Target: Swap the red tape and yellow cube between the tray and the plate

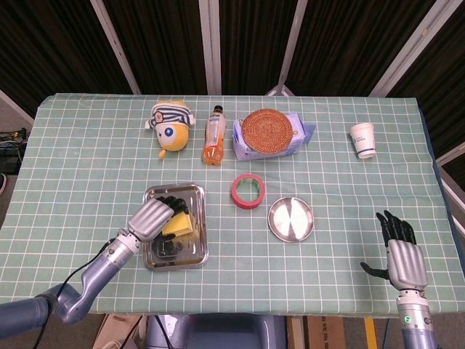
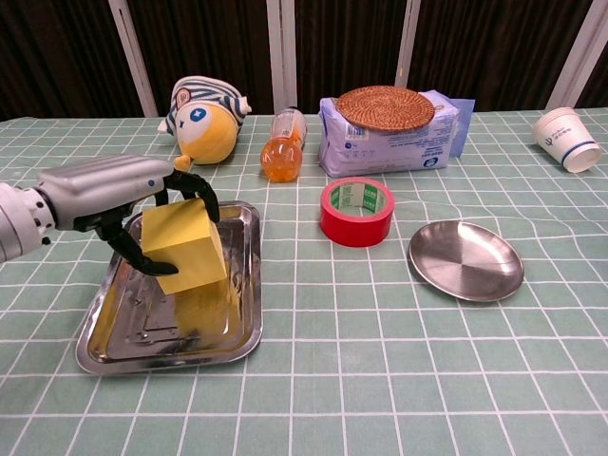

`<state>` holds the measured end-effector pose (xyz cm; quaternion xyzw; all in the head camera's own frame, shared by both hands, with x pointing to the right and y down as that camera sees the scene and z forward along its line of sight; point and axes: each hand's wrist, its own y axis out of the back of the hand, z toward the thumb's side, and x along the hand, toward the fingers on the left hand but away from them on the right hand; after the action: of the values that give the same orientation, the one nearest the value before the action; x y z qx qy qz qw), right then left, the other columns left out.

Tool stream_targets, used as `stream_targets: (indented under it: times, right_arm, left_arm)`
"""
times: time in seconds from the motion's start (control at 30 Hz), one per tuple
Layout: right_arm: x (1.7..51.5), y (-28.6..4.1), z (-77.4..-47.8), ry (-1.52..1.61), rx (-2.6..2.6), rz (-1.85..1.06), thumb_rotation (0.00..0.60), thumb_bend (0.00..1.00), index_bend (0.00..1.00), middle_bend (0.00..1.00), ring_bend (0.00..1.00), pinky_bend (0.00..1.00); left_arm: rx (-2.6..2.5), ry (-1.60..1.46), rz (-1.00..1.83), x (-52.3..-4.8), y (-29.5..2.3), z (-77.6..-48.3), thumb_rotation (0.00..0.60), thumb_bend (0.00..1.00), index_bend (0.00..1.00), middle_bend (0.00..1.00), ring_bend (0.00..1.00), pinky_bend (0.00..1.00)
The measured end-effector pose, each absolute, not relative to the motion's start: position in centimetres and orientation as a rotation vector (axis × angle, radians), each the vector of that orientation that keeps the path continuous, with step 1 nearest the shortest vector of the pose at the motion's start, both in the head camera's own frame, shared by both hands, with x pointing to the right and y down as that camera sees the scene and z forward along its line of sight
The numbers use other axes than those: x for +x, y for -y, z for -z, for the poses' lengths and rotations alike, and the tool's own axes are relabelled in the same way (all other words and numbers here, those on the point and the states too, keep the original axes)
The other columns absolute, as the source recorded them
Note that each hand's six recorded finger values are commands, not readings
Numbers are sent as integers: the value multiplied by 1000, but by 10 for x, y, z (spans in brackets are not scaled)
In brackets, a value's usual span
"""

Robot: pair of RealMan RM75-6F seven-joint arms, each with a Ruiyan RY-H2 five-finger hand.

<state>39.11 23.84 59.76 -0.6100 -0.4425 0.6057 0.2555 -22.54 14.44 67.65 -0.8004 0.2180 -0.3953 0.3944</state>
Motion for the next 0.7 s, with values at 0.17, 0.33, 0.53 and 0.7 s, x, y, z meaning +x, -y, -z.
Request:
stream_targets:
  times: [0.17, 0.33, 0.53, 0.7]
  right_arm:
    - [391, -238, -598, 1204, -1661, -1647, 600, 14, 0, 0, 0, 0]
    - [393, -238, -597, 1211, -1659, -1644, 600, 15, 0, 0, 0, 0]
    - [396, -237, -596, 1228, -1653, -1643, 600, 15, 0, 0, 0, 0]
    - [397, -237, -595, 1231, -1653, -1644, 600, 15, 0, 0, 0, 0]
  left_arm:
    - [-2054, -604, 913, -213, -143, -657, 600, 421, 370, 309, 275, 423]
    - [-2080, -617, 826, -186, -143, -644, 600, 421, 372, 302, 275, 423]
    - [-2155, -604, 744, -137, -151, -642, 600, 417, 373, 287, 275, 423]
    - [-2168, -523, 734, -95, -164, -656, 600, 411, 372, 281, 270, 412]
